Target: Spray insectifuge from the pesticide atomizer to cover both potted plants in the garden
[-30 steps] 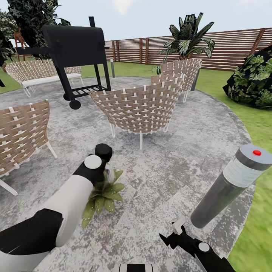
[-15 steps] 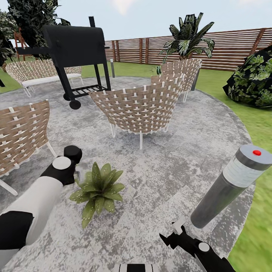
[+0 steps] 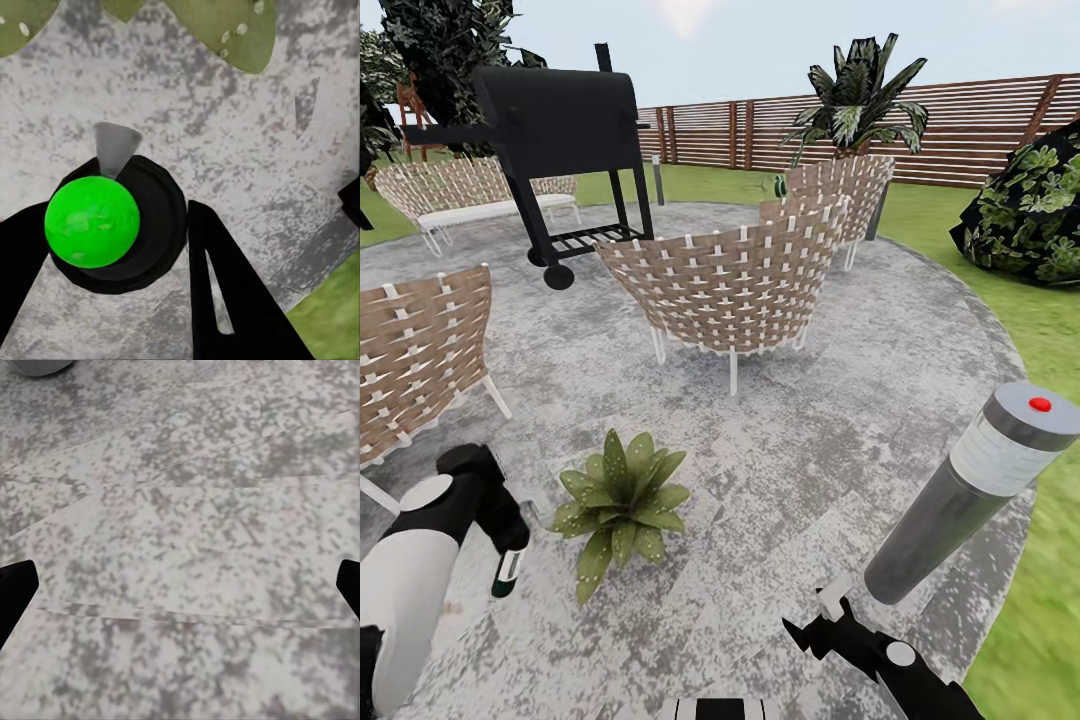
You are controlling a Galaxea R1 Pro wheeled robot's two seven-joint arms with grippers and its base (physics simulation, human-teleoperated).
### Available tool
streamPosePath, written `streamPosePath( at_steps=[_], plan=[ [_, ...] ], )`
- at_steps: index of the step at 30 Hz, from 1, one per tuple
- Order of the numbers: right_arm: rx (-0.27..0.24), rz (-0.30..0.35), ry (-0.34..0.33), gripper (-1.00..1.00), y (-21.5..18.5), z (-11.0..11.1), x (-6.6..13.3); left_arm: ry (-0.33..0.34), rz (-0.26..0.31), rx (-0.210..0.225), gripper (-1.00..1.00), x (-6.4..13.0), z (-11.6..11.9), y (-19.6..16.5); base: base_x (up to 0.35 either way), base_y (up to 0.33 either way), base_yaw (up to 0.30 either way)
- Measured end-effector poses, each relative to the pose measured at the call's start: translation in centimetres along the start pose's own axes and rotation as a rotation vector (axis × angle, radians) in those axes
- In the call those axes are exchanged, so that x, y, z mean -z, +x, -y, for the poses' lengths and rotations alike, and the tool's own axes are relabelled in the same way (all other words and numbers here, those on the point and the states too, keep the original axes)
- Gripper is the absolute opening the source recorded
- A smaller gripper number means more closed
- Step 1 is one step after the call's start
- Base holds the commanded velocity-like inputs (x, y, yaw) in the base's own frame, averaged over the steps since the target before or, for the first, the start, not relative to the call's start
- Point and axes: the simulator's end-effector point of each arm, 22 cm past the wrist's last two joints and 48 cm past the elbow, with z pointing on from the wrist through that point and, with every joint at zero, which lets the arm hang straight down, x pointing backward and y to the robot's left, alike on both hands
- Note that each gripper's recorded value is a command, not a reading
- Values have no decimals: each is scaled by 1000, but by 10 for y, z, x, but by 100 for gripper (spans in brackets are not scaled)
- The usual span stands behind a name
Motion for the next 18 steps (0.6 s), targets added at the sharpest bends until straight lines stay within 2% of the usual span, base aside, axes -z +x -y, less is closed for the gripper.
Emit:
streamPosePath(
  at_steps=[3, 5, 8, 15, 18],
  plan=[
    [0, -1, 0, 100, 0, 0, 0, 24, -20, 11, -100, -20, 12, 18, 0, 0, 0],
    [0, -1, 0, 100, 0, 0, 0, 31, -28, 20, -100, -25, 15, 26, 0, 0, 0],
    [0, -1, 0, 100, 1, 0, 0, 26, -39, 37, -100, -25, 9, 38, 0, 0, 0],
    [0, -1, 3, 100, 1, 2, 1, 22, -32, 45, -100, -25, 7, 39, 0, -6, 1],
    [-1, 0, 3, 100, 0, 3, 1, -5, -32, 46, -100, -25, 1, 39, -154, -97, 187]
  ],
)
